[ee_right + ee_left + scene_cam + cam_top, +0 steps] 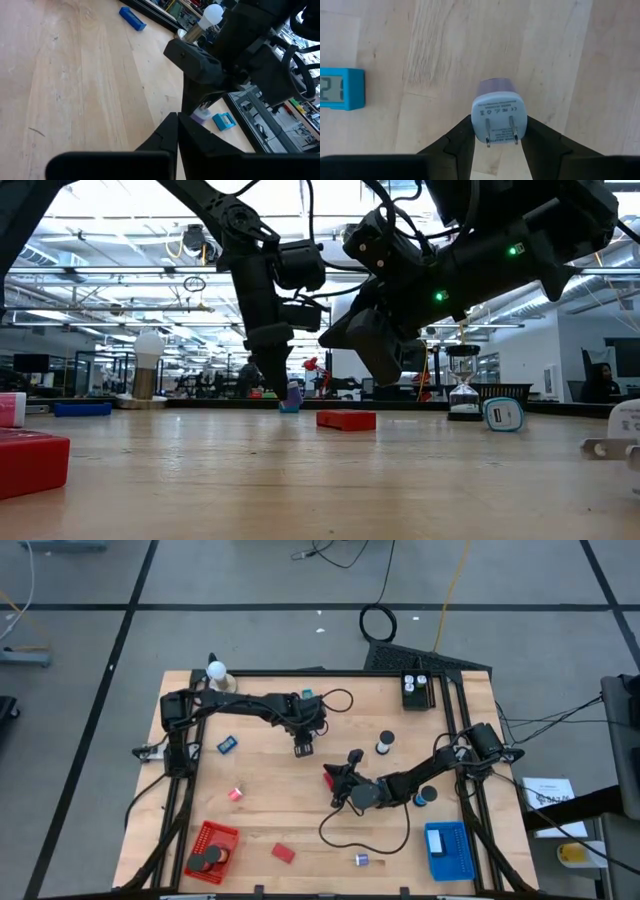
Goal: Pick & Place Office items
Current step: Put the violet charger adapter into the black bin
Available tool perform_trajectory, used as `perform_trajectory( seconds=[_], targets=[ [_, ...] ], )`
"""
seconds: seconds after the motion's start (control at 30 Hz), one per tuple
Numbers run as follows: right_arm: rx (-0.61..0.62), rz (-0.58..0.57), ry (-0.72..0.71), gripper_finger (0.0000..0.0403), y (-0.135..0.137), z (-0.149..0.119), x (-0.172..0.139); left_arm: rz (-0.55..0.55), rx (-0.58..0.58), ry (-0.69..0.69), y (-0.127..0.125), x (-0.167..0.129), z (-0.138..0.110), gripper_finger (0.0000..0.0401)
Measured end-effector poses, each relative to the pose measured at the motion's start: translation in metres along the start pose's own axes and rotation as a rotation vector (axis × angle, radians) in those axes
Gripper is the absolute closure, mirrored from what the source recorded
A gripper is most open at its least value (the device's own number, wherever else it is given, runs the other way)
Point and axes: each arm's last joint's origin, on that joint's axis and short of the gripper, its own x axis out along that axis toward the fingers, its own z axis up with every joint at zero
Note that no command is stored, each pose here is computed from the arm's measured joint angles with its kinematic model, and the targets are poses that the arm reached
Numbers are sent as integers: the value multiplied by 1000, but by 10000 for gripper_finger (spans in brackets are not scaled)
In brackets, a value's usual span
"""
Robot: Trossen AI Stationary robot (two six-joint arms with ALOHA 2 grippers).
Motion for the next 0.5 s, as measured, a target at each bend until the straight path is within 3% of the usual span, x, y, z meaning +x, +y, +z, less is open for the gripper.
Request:
perform_trajectory(
  seconds=[0.5],
  targets=[
    [0,0,0,402,0,0,0,7,5,-1,-2,0,0,201]
  ],
)
